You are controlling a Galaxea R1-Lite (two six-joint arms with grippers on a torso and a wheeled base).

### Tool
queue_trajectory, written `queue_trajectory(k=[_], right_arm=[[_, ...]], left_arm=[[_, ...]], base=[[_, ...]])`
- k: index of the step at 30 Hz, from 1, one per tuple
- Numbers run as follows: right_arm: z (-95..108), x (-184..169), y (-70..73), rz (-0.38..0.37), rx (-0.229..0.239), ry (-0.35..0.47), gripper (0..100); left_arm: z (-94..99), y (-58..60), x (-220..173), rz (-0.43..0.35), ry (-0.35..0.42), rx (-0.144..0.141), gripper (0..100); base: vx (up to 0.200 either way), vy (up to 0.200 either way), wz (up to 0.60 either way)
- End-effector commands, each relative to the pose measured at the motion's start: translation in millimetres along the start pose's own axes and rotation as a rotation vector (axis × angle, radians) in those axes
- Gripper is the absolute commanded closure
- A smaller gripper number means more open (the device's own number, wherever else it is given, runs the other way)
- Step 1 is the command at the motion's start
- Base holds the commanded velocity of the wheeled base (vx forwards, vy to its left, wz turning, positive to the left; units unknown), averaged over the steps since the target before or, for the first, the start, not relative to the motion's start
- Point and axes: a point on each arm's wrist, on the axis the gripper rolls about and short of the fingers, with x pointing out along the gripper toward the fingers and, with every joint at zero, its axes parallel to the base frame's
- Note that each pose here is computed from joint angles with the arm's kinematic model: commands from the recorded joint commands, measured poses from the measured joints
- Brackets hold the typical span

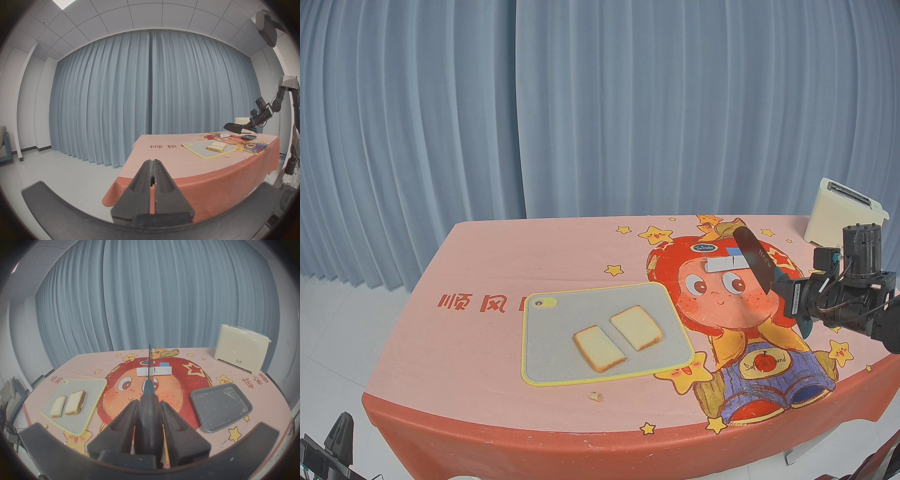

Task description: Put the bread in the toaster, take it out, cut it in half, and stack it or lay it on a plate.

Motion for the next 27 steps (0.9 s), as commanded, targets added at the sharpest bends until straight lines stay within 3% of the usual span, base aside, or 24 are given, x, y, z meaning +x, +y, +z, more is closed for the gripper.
queue_trajectory(k=[1,27], right_arm=[[-1.1,0.7,0.2,0.006,-0.002,0.006,100],[-7.1,13.7,-0.9,-0.002,0.002,0.048,100]], left_arm=[[-4.9,0.0,1.4,0.001,0.019,0.0,100],[-4.9,0.0,1.4,0.001,0.019,0.0,100]], base=[[0.0,0.0,0.0],[0.0,0.0,0.0]])
